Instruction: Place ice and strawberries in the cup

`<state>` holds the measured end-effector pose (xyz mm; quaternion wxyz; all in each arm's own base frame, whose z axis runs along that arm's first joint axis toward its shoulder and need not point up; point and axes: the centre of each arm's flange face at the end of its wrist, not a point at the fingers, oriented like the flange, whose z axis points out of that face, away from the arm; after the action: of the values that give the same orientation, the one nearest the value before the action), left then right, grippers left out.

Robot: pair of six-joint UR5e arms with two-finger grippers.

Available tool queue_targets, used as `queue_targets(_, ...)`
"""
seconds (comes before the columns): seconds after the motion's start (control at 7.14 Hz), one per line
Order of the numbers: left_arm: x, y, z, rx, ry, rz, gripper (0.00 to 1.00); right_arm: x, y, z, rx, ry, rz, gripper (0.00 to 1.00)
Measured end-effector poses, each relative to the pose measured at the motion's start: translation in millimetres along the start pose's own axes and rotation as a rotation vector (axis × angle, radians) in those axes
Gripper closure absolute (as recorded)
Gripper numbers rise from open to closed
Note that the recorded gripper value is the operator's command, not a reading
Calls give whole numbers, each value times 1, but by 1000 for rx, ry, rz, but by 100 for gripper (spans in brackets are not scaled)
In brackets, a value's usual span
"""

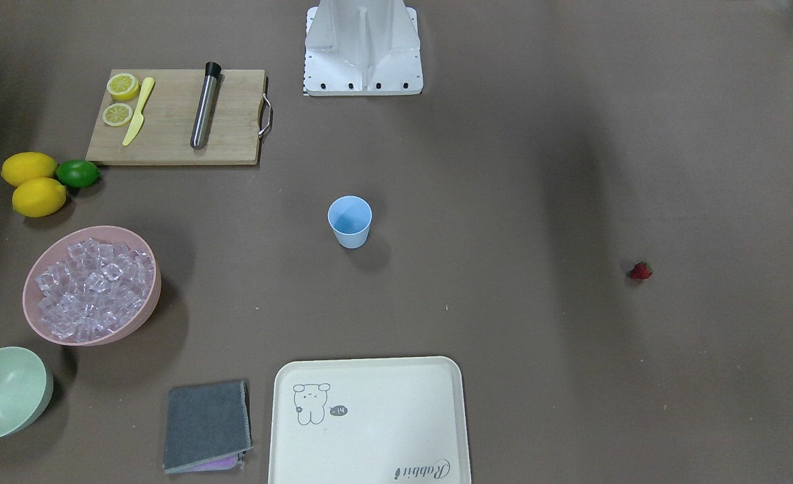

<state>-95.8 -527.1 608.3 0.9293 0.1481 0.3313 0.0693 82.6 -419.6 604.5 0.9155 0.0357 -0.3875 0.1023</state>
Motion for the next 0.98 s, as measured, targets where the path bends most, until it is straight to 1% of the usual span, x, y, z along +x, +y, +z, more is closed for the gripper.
queue_targets(0.56,13,-11,2,0,2,25,2,7,9,4,-12,3,12,0)
queue_targets(0.98,12,-7,4,-7,-1,23,2,11,11,6,-16,16,19,0)
